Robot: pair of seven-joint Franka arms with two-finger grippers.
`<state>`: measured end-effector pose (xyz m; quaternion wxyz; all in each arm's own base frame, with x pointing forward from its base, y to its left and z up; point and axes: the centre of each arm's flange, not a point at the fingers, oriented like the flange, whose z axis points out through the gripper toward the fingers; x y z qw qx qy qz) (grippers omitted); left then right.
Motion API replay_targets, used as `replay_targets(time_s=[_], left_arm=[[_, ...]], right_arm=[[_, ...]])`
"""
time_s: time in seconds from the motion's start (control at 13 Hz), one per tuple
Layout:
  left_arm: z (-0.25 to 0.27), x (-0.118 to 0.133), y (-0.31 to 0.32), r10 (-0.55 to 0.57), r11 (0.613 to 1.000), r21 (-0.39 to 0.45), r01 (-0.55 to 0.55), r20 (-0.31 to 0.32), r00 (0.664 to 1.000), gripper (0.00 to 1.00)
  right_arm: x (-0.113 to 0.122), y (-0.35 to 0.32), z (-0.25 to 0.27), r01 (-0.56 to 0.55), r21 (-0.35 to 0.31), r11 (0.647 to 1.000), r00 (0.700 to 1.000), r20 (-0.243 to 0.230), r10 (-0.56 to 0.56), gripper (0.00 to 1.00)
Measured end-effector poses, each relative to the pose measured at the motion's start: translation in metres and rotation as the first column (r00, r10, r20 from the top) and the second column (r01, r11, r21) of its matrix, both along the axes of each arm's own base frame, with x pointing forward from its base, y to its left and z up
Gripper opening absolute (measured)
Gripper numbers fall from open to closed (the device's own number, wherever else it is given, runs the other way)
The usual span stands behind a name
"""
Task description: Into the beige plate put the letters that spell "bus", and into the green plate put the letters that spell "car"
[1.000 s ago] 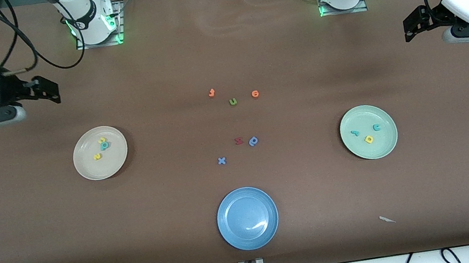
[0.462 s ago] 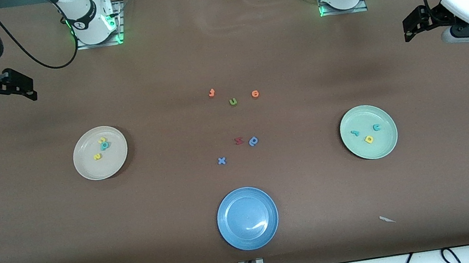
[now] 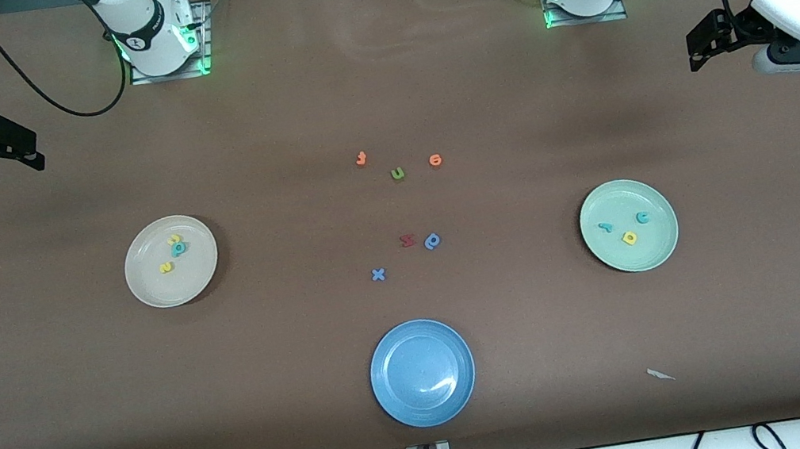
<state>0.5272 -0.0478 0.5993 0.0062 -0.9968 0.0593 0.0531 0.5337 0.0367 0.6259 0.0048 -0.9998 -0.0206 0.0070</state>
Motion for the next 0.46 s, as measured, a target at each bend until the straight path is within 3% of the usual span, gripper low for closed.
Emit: replay_targets(time_s=[0.46], left_arm=[[-0.0004, -0.0006, 0.0001, 0.000, 1.000, 0.000, 0.000, -0.005, 1.000, 1.00]], right_arm=[[0.0004, -0.0019, -0.0013, 0.004, 0.000, 1.000, 1.000, -0.004, -0.004, 1.00]])
